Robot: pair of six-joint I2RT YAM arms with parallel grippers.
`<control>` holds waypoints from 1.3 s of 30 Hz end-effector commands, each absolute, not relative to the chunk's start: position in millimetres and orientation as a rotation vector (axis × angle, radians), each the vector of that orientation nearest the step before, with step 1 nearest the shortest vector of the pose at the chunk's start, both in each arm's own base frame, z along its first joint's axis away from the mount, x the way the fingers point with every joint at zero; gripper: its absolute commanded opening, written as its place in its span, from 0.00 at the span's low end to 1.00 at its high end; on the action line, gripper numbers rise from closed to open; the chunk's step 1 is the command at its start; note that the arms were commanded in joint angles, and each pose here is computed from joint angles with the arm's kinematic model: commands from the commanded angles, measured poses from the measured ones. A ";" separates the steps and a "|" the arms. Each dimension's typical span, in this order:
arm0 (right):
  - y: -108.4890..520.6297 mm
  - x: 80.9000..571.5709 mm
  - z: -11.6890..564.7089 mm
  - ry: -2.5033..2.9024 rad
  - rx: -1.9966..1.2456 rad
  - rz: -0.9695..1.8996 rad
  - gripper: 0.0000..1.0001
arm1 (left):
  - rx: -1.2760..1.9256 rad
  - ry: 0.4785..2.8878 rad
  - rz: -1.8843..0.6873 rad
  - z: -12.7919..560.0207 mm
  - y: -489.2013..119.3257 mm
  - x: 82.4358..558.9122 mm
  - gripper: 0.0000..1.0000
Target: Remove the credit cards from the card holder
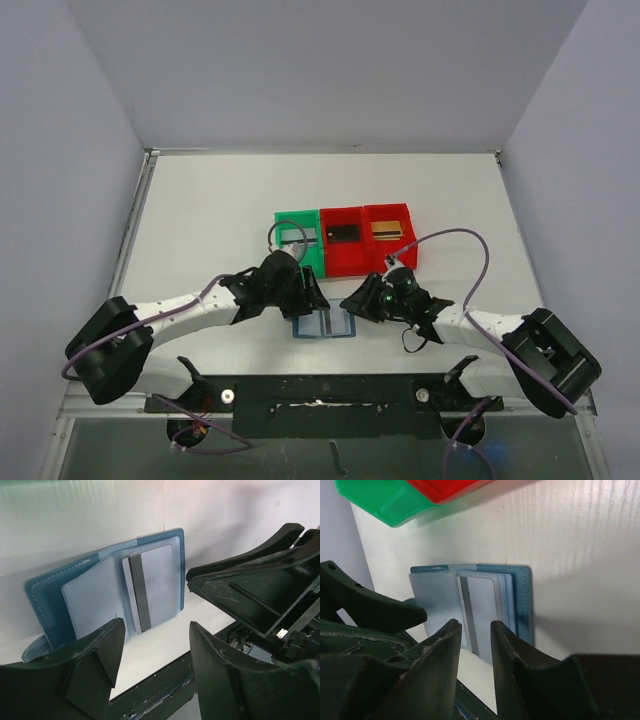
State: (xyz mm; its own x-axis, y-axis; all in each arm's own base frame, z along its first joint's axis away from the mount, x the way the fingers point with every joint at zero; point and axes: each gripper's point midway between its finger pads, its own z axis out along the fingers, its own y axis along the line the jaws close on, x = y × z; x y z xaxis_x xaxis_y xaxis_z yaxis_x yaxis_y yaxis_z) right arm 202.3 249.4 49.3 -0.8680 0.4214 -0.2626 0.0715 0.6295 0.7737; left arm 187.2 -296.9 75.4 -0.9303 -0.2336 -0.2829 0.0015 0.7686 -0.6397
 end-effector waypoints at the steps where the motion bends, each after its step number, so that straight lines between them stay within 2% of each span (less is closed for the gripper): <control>1: 259.3 205.1 55.0 2.437 0.337 1.149 0.30 | -0.167 2.589 -1.010 79.9 -308.6 190.1 0.52; 6: 258.0 201.3 39.7 2.501 0.347 1.111 0.24 | -0.168 2.620 -0.993 68.1 -309.8 187.3 0.50; 9: 255.5 199.8 32.0 2.533 0.361 1.081 0.22 | -0.176 2.646 -0.973 57.5 -308.9 185.1 0.46; 15: 254.3 197.4 24.0 2.567 0.361 1.057 0.20 | -0.215 2.699 -0.939 33.7 -304.6 179.0 0.38; 23: 255.4 197.1 22.2 2.579 0.359 1.055 0.18 | -0.270 2.699 -0.928 18.4 -301.8 179.8 0.33; 36: 254.2 196.4 21.3 2.593 0.351 1.037 0.16 | -0.317 2.677 -0.867 15.9 -291.5 183.3 0.00; 39: 254.1 197.0 21.6 2.595 0.347 1.031 0.16 | -0.322 2.682 -0.859 15.4 -289.8 182.1 0.00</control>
